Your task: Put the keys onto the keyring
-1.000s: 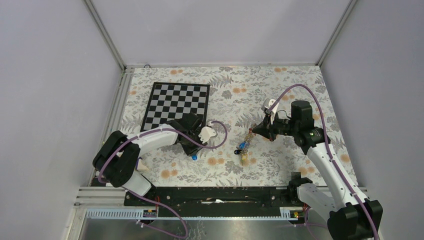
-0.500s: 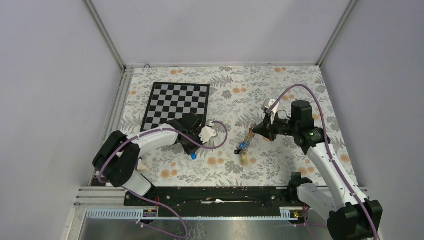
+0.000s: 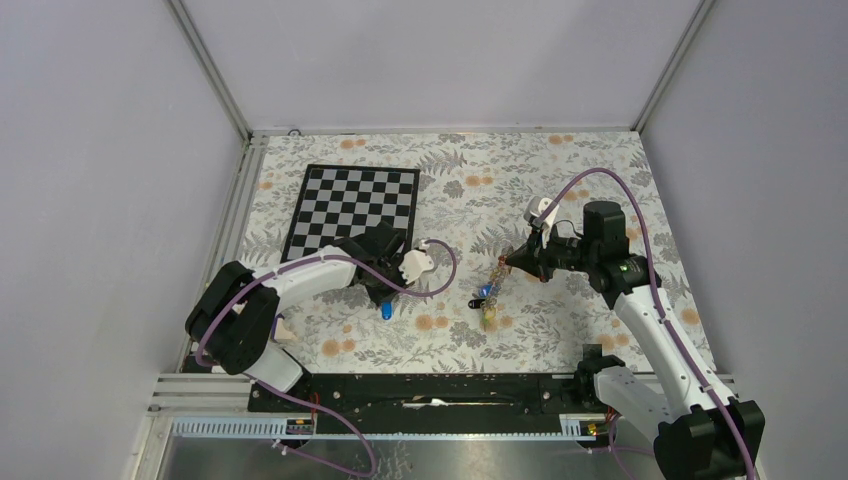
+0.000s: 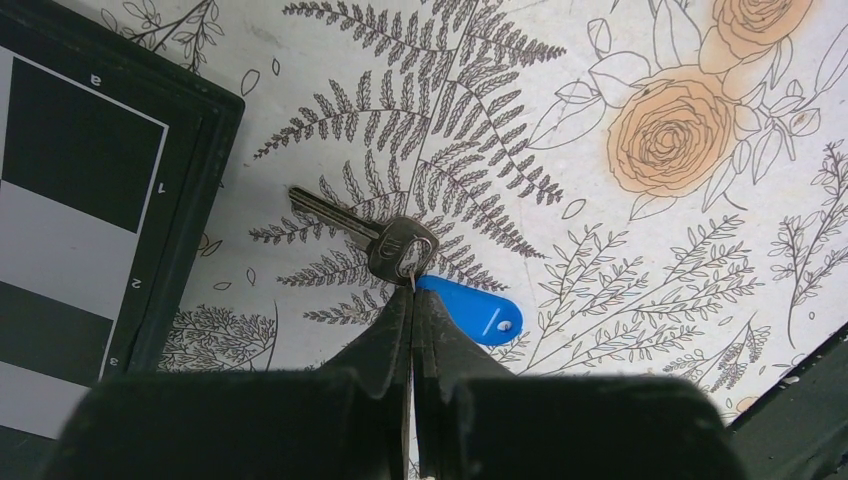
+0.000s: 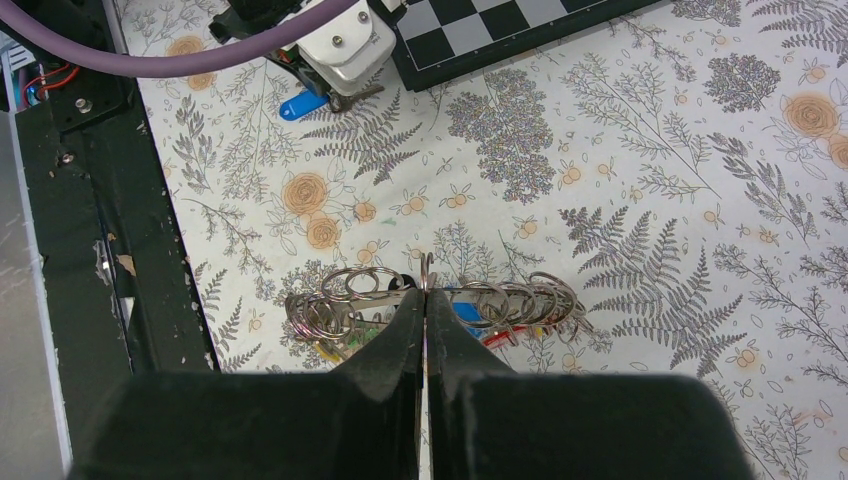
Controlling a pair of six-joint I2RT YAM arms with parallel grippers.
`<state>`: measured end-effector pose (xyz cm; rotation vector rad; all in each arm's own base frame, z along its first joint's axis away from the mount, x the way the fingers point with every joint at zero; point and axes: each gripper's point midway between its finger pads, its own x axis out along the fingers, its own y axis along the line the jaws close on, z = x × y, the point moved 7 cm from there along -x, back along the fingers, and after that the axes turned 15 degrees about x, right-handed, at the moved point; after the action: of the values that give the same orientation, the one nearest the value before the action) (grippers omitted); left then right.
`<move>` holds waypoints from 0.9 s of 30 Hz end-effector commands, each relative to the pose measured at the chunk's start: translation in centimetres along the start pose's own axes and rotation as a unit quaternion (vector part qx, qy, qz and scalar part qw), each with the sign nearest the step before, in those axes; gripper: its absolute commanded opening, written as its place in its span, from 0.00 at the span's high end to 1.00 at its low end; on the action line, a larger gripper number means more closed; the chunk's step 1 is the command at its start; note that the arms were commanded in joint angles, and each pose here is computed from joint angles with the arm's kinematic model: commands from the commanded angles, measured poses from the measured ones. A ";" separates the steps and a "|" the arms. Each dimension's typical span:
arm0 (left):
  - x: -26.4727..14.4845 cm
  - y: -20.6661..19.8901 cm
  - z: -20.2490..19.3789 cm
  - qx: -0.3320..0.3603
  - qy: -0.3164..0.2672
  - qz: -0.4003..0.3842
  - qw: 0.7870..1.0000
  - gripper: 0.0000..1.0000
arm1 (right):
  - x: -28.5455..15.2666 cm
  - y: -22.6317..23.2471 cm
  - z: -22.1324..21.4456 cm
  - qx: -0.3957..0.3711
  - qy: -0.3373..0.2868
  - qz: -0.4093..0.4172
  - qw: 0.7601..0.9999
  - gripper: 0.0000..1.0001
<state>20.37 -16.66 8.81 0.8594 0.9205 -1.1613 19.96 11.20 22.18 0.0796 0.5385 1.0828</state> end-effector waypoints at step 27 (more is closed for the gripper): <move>-5.7 0.4 4.5 0.083 -0.161 0.028 0.983 1.00 | -0.3 0.1 1.2 -0.025 -0.025 0.010 0.999 1.00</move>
<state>19.84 -17.56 12.95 0.8254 0.6849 -1.2778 20.00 11.10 22.15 0.0828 0.5378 1.0808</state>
